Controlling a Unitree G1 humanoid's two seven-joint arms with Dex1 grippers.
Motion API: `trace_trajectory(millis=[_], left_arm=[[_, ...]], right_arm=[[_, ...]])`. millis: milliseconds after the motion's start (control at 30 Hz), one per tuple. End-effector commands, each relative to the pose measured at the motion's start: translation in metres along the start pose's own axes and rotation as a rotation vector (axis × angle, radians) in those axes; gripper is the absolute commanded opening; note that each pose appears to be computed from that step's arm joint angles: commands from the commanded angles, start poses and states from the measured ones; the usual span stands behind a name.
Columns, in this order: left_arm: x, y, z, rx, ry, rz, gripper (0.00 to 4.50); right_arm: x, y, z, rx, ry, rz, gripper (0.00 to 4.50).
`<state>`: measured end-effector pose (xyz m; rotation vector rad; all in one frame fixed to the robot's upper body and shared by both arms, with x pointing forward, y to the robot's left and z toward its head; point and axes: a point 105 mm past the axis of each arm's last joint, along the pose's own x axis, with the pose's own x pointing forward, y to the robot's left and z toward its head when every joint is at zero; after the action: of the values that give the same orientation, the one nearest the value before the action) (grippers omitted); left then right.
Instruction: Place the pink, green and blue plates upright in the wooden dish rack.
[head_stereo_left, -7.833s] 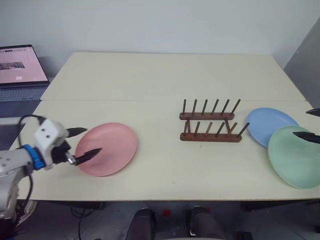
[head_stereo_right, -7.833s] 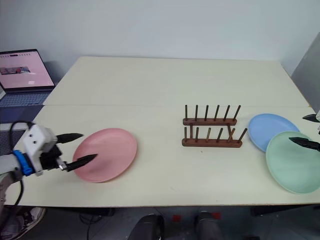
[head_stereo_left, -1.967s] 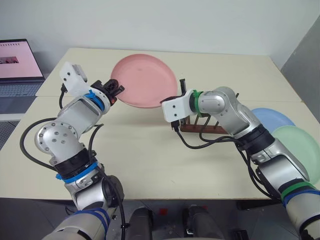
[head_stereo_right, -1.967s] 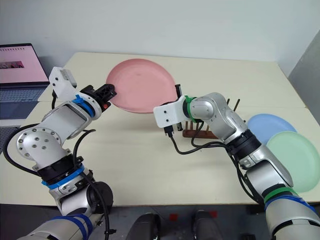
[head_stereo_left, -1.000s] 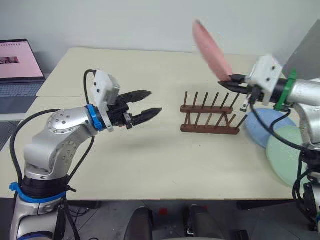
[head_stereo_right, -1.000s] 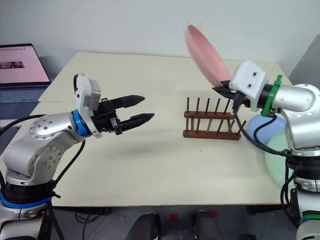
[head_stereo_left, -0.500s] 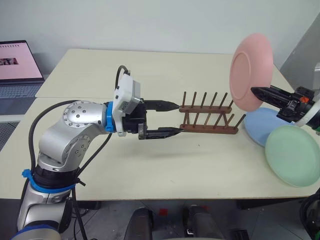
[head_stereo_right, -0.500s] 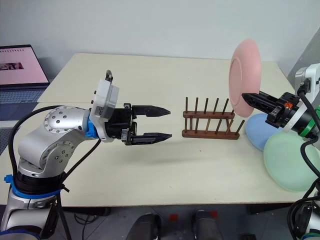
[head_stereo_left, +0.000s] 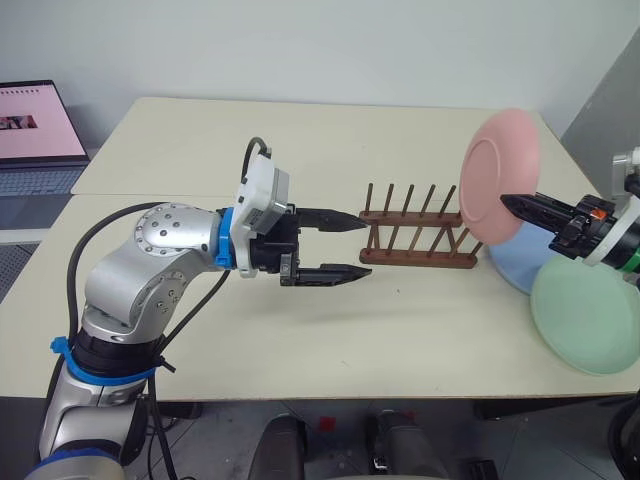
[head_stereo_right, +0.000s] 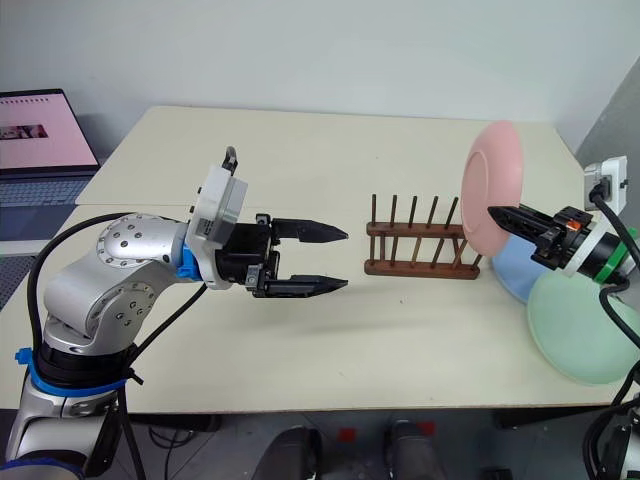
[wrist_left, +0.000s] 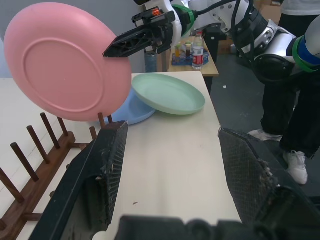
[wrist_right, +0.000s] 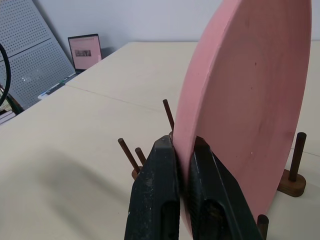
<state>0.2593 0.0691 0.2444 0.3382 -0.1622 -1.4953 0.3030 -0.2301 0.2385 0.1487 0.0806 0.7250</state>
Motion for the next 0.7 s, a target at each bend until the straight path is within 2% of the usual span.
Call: trace_trajectory(millis=[33, 133, 300, 367, 567, 700], left_arm=[[0.003, -0.003, 0.011, 0.043, -0.021, -0.014, 3.16], [0.004, -0.002, 0.011, 0.046, -0.023, -0.014, 3.16], [0.005, -0.003, 0.009, 0.042, -0.024, -0.015, 3.17], [0.006, -0.003, 0.009, 0.04, -0.025, -0.015, 3.17], [0.01, -0.005, 0.006, 0.031, -0.033, -0.029, 3.17], [0.014, -0.013, -0.001, 0.052, -0.009, -0.092, 3.17]], right_arm=[[0.001, -0.003, 0.013, -0.026, -0.026, 0.012, 0.0], [0.005, -0.009, 0.011, 0.006, -0.014, 0.0, 0.0], [0.009, -0.018, 0.012, -0.001, -0.015, -0.04, 1.5], [0.007, -0.019, 0.017, -0.011, -0.03, -0.056, 2.24], [-0.018, -0.021, 0.037, -0.087, -0.06, -0.147, 4.36], [-0.057, -0.008, 0.029, -0.264, 0.102, -0.218, 4.46]])
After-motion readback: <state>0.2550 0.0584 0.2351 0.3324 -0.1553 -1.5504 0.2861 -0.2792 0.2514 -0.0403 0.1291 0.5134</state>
